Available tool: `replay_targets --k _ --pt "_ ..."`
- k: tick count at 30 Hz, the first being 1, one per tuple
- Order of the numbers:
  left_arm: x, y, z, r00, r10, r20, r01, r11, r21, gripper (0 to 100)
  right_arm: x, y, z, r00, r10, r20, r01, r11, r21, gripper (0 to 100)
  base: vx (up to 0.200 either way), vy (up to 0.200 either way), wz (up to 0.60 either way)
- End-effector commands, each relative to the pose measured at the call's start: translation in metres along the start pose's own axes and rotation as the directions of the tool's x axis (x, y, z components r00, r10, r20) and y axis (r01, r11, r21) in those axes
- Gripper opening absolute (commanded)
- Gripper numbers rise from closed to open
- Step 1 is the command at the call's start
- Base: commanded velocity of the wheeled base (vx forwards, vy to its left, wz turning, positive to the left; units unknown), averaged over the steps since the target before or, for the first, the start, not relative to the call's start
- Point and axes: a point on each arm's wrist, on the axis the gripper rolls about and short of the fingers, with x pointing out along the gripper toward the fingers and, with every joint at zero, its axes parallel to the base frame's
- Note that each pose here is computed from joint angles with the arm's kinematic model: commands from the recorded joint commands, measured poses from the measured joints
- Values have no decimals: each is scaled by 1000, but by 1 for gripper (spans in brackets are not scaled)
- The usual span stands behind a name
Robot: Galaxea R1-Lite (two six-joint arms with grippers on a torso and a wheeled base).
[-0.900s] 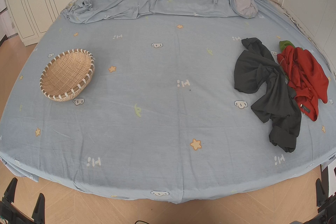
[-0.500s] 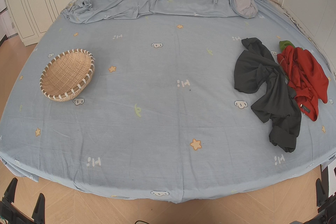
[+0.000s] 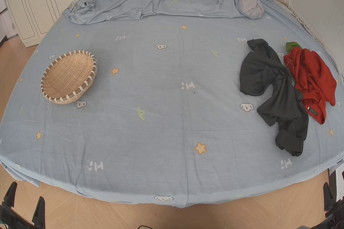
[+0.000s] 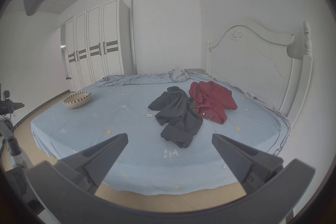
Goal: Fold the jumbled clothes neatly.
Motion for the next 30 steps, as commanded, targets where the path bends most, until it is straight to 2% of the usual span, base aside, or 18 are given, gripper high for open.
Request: replay_targets --k 1,7,30 --pt "0 0 -5 1000 0 -1 0 1000 -1 100 0 0 -5 1000 0 -3 0 1000 1 100 200 0 0" --pt "0 0 -5 1000 0 -1 0 1000 -1 100 0 0 -5 1000 -1 -3 1 1000 1 100 200 0 0" --pt "0 0 -5 1000 0 -1 0 1000 0 100 0 0 -5 1000 -9 -3 9 1000 2 100 0 0 0"
